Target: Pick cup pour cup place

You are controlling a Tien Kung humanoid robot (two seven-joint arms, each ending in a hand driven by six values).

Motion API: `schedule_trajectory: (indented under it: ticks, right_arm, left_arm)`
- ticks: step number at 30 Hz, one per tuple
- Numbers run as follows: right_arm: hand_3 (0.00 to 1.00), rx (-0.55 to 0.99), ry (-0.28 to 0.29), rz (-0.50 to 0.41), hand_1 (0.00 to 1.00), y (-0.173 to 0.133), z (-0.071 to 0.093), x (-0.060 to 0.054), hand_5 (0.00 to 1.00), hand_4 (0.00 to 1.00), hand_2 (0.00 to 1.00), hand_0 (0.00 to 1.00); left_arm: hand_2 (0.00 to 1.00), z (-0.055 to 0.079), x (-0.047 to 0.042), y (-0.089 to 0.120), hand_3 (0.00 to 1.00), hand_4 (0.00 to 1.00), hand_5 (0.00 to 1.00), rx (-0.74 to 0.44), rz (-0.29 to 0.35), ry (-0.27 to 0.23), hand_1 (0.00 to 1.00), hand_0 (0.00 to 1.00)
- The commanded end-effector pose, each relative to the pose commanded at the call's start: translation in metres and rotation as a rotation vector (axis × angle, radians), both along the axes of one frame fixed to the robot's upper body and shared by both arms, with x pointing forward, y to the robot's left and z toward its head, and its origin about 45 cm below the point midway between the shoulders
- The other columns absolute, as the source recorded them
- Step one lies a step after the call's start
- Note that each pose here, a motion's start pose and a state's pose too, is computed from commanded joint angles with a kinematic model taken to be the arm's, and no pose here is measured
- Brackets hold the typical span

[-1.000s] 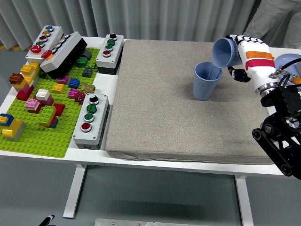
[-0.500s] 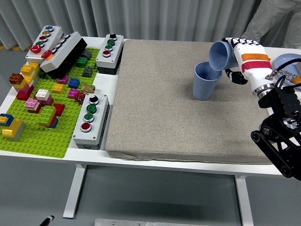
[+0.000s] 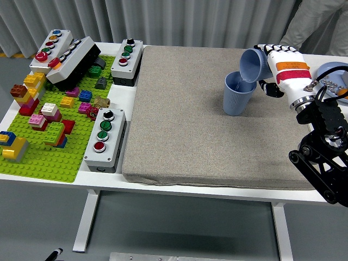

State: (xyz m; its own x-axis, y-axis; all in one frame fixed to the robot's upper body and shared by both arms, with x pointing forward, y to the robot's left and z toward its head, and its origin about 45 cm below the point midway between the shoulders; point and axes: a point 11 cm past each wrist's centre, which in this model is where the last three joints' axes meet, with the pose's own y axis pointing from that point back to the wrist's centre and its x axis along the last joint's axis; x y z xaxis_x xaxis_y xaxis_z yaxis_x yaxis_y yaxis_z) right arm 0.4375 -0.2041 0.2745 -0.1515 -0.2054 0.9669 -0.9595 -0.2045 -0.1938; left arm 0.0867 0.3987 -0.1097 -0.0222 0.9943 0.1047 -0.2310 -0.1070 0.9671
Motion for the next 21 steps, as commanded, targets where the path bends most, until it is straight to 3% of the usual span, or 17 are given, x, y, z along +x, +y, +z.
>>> schedule_trajectory:
  ticks: [21]
  right_arm:
    - [0.536, -0.085, -0.007, -0.013, 0.640, -0.0028, 0.0024, 0.0023, 0.002, 0.580, 0.510, 0.839]
  left_arm:
    - [0.884, 0.0002, 0.0007, 0.0004, 0.805, 0.645, 0.998, 0.001, 0.003, -0.002, 0.809, 0.836]
